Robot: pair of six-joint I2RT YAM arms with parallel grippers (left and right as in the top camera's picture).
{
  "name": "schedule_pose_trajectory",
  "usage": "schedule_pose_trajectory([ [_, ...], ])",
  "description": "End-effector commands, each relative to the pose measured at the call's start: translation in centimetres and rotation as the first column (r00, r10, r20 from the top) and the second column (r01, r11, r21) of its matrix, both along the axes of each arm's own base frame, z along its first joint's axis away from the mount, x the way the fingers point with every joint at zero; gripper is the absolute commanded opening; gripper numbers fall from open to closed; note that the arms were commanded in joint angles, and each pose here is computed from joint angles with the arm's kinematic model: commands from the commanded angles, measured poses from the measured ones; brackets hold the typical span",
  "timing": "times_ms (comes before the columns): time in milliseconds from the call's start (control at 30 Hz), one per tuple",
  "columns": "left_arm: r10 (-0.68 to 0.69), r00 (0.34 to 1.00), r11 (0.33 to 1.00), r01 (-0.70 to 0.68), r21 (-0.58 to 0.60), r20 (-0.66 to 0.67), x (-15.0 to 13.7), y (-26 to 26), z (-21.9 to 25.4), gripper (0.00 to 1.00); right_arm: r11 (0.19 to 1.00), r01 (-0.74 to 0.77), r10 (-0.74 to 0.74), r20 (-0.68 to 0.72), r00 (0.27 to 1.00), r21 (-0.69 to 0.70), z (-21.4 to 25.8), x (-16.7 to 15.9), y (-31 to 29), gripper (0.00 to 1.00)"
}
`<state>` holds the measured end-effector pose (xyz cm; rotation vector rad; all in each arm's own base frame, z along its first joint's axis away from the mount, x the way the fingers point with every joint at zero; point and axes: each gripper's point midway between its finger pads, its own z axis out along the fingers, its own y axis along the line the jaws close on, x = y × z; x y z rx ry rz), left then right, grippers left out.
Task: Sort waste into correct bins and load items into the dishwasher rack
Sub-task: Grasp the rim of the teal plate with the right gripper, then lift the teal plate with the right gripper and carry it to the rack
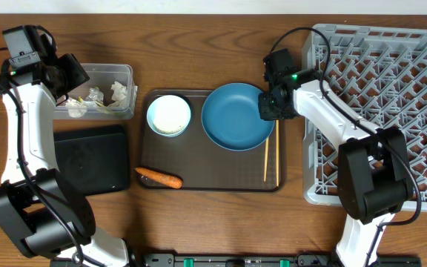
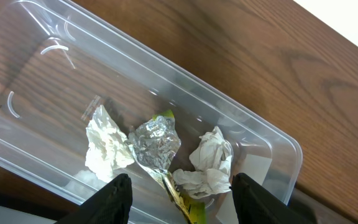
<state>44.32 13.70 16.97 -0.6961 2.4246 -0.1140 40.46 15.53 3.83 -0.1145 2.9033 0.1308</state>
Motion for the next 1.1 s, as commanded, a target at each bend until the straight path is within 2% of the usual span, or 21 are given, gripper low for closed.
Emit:
schedule_pose_trajectory([
  [0, 0.001, 1.0, 1.0, -0.001, -0.007, -0.014, -0.2, -0.1, -0.5, 0.54, 1.0, 0.023, -0.023, -0.007, 1.0, -0.003, -0.6, 0.2, 0.2, 0.11],
  [133, 0.001, 1.0, 1.0, -0.001, -0.007, -0.014, -0.2, -0.1, -0.5, 0.54, 1.0, 0.025, -0.025, 0.011, 1.0, 0.005, -0.5, 0.6, 0.4, 0.01],
  [300, 0.001, 1.0, 1.0, -0.001, -0.007, -0.014, -0.2, -0.1, -0.5, 0.55, 0.999, 0.04, -0.043, 0.082, 0.996, 0.033, 1.2, 2.0, 0.2, 0.01],
  [467, 0.001, 1.0, 1.0, -0.001, -0.007, -0.015, -0.2, -0.1, -0.5, 0.55, 0.996, 0.08, -0.085, 0.202, 0.976, 0.033, 4.9, 3.9, -1.5, 0.01],
  [733, 0.001, 1.0, 1.0, -0.001, -0.009, -0.021, -0.4, -0.1, -0.6, 0.55, 0.996, 0.086, -0.086, 0.159, 0.984, 0.005, 4.9, 2.7, -2.7, 0.01],
  [867, 0.001, 1.0, 1.0, -0.001, -0.009, -0.021, -0.4, -0.1, -0.6, 0.54, 0.996, 0.088, -0.089, 0.186, 0.979, 0.011, 5.5, 3.2, -2.6, 0.01],
  [1067, 0.001, 1.0, 1.0, -0.001, -0.009, -0.021, -0.4, -0.1, -0.6, 0.54, 0.996, 0.088, -0.079, 0.365, 0.928, -0.008, 11.2, 4.7, -3.7, 0.01],
])
